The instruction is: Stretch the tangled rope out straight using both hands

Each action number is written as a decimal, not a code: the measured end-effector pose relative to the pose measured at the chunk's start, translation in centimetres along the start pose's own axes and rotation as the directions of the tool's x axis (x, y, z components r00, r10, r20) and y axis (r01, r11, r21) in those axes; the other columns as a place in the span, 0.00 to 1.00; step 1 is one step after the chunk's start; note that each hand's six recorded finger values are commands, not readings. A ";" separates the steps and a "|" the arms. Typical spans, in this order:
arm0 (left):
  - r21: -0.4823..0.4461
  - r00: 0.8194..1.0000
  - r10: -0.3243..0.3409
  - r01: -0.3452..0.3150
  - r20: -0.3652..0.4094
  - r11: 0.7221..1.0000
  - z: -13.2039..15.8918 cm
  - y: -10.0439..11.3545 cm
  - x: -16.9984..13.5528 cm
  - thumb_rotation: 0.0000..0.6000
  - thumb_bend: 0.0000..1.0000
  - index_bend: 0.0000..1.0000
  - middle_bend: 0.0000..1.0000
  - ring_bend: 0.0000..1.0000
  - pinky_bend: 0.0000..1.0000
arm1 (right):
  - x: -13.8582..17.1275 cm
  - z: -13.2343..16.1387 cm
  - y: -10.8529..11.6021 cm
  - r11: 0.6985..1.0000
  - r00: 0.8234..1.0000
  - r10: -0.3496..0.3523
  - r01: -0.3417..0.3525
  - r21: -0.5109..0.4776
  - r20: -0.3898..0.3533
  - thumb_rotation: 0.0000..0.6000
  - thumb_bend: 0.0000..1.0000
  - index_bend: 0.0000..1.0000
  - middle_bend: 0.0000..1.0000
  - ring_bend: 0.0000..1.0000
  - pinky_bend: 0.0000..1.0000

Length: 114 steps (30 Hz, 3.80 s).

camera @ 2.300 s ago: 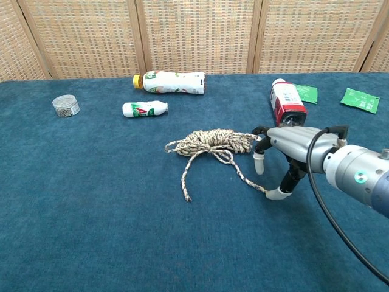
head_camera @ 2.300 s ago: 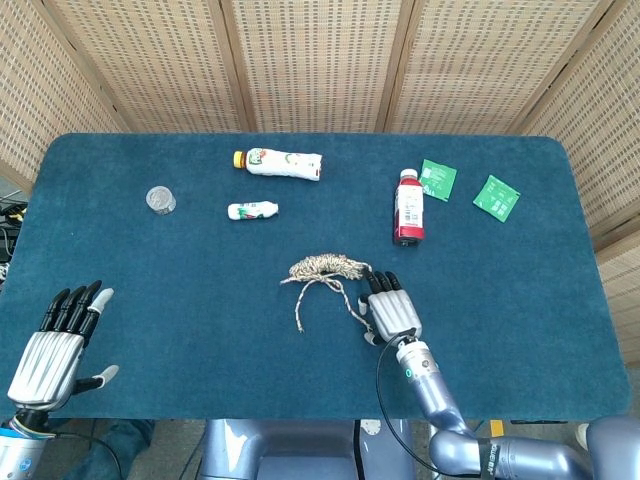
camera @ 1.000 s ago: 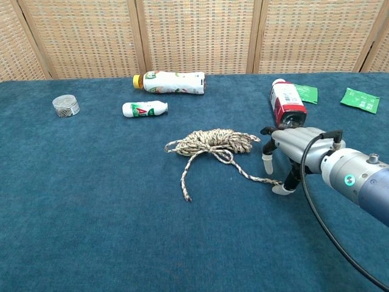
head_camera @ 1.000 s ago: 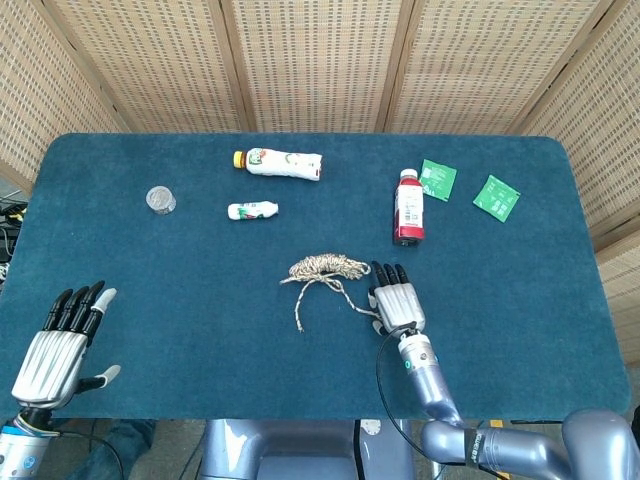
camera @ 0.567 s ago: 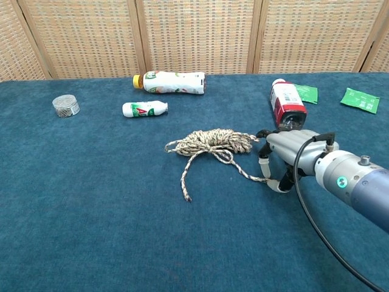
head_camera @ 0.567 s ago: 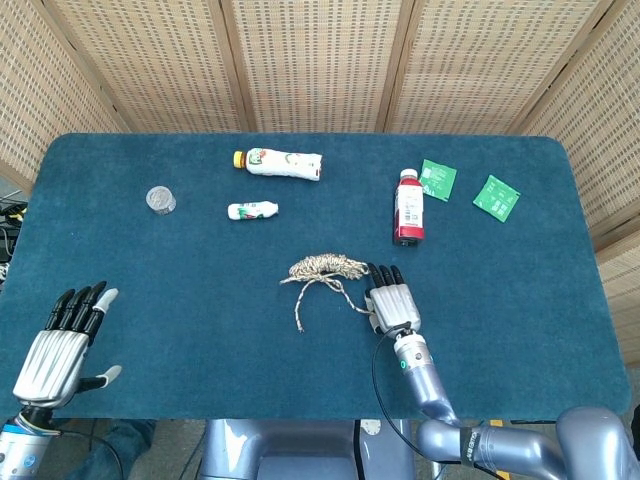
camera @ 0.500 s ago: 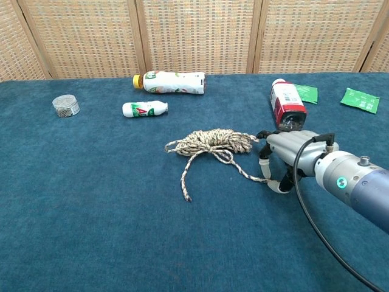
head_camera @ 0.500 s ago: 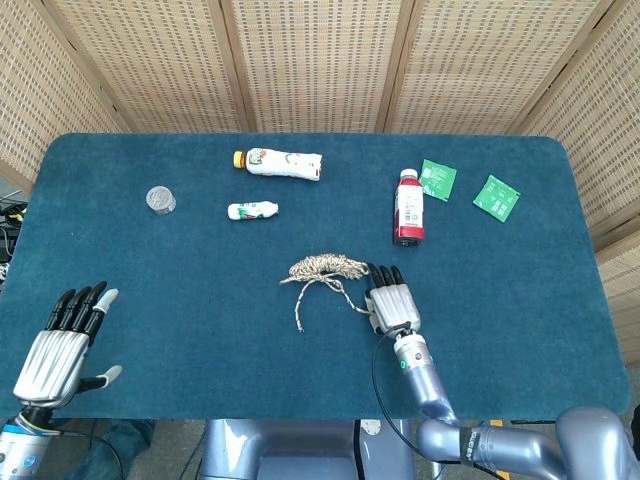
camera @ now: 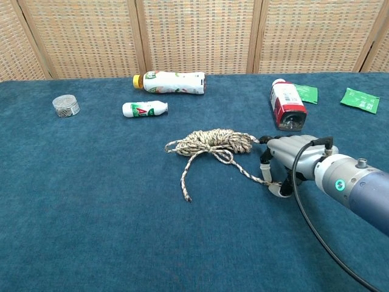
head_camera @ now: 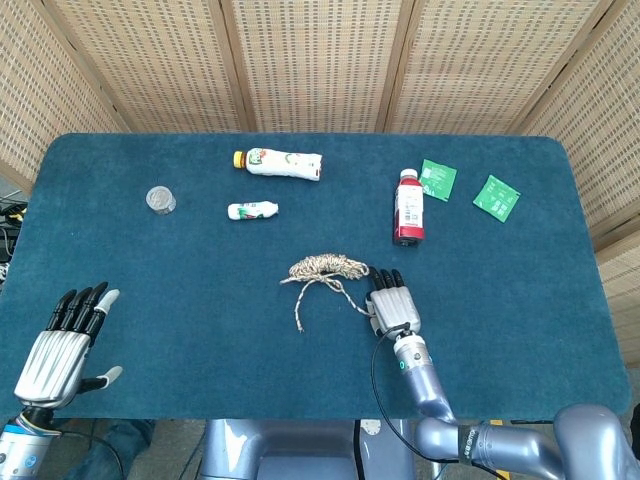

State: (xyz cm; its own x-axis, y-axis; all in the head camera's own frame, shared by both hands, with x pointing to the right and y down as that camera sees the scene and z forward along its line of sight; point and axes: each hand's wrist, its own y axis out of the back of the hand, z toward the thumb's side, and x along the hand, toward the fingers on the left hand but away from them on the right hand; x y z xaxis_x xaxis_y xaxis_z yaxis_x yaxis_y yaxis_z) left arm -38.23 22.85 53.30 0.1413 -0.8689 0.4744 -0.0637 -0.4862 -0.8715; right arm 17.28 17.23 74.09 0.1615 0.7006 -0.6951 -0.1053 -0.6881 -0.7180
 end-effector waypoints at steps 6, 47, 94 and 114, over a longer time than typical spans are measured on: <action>0.004 1.000 -0.003 0.003 0.002 1.000 0.1 -0.1 0.0 1.00 0.00 0.00 0.00 0.00 0.00 | -0.1 -0.1 0.0 1.000 1.000 -0.011 0.011 0.007 -0.002 1.00 0.45 0.67 0.01 0.00 0.00; 0.398 0.678 -0.181 -0.179 0.713 0.900 21.8 -8.5 16.7 1.00 0.22 0.45 0.00 0.00 0.00 | -0.7 -1.0 3.5 0.992 0.990 -0.110 0.115 0.052 -0.090 1.00 0.50 0.69 0.03 0.00 0.00; 0.513 0.663 -0.299 -0.149 0.686 0.846 26.5 -16.1 18.1 1.00 0.35 0.51 0.00 0.00 0.00 | -1.4 -1.3 2.9 0.995 0.991 -0.096 0.098 0.017 -0.096 1.00 0.50 0.68 0.03 0.00 0.00; 0.530 0.668 -0.313 -0.143 0.675 0.836 26.4 -16.4 18.0 1.00 0.37 0.55 0.00 0.00 0.00 | -1.5 -0.9 2.8 0.995 0.990 -0.096 0.098 0.010 -0.101 1.00 0.50 0.68 0.03 0.00 0.00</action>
State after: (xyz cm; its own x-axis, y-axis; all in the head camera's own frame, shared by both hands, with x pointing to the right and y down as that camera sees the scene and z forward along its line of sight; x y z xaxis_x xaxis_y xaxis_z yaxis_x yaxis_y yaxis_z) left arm -8.57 17.68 72.89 0.7810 -0.3656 0.5064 0.4500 -0.2330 -0.8621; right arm 17.64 14.08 73.14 0.2690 0.7408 -0.6155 -0.0984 -0.6146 -0.7827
